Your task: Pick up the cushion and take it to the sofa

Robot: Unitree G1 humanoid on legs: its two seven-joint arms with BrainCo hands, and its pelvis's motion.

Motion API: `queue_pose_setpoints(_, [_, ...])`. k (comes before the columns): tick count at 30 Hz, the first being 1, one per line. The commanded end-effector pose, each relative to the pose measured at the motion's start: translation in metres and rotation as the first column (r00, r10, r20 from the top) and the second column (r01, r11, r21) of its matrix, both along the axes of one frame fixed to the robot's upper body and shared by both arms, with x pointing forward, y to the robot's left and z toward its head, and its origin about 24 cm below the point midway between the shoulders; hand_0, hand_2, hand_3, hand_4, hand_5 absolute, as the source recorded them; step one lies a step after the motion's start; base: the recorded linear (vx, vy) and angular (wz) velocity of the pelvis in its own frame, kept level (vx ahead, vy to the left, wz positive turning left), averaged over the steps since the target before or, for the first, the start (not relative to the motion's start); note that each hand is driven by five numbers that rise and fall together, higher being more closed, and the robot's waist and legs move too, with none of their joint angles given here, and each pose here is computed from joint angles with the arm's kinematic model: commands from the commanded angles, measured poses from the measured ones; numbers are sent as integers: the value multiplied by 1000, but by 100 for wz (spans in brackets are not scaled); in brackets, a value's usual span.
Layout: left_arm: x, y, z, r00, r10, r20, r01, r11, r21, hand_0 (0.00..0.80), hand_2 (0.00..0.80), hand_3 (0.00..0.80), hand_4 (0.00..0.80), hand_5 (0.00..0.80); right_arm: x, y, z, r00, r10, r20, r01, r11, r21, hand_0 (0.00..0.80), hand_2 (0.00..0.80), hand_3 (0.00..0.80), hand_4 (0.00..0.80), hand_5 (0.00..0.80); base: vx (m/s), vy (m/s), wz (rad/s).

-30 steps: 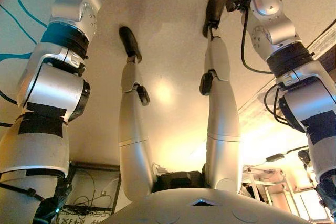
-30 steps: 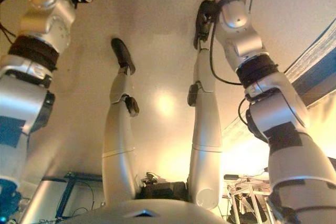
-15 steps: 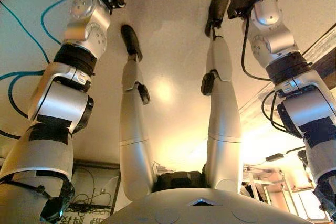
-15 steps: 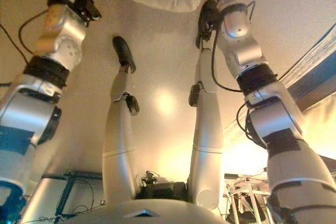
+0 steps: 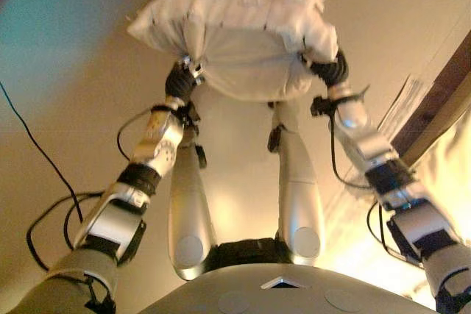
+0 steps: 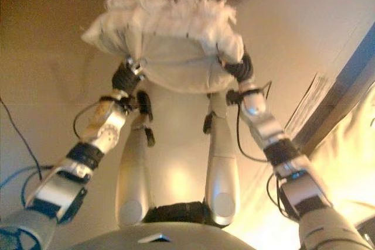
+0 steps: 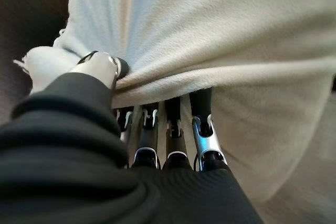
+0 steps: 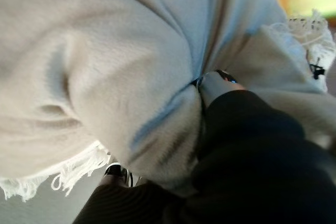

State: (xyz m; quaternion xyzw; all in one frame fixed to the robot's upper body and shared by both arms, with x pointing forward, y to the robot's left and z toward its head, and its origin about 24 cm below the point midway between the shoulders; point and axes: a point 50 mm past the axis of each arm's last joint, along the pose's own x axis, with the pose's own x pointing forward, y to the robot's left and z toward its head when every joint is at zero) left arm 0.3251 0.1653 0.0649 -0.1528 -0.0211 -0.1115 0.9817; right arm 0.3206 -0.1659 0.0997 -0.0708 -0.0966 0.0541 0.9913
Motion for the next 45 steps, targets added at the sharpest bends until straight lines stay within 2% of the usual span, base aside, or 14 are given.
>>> queue_pose_setpoints(1, [-18,-40,36,950,-225,217,246,967,-72,800,800,800,800,800,-19,5,10,992,83,100,-86,996,29,800,800,800,800,800,35,87,-10])
queue_pose_setpoints(6, [-38,-24,15,964,-217,151,235,965,-114,800,800,800,800,800,-45,-6,-17,995,90,42,-90,996,-2,800,800,800,800,800,109,82,-1])
queue_pose_setpoints(10, [-53,-16,11,965,-211,158,230,967,-109,800,800,800,800,800,-63,-9,-22,994,96,49,-96,995,-10,800,800,800,800,800,138,45,1])
queue_pose_setpoints(19, [-84,-2,22,947,-169,273,201,975,-93,800,800,800,800,800,-96,-13,6,970,111,216,-118,993,17,800,800,800,800,800,114,65,-3])
queue_pose_setpoints(20, [-93,0,30,929,-164,332,205,974,-94,800,800,800,800,800,-103,-12,20,951,104,292,-115,993,21,800,800,800,800,800,91,50,-5])
queue_pose_setpoints(24, [-103,3,46,889,-176,423,231,969,-83,800,800,800,800,800,-113,-13,40,921,85,379,-114,992,54,800,800,800,800,800,61,19,-9])
queue_pose_setpoints(34, [-122,6,74,805,-232,546,284,959,-11,800,800,800,800,800,-131,-15,62,871,68,487,-126,988,87,800,800,800,800,800,49,-80,-7])
queue_pose_setpoints(40, [-121,10,80,815,-195,545,244,970,-18,800,800,800,800,800,-126,-6,67,859,110,500,-173,982,82,800,800,800,800,800,94,-210,-37])
queue_pose_setpoints(45, [-119,8,83,840,-159,518,249,962,-108,800,800,800,800,800,-120,-15,74,875,100,474,-128,991,27,800,800,800,800,800,176,-341,-34])
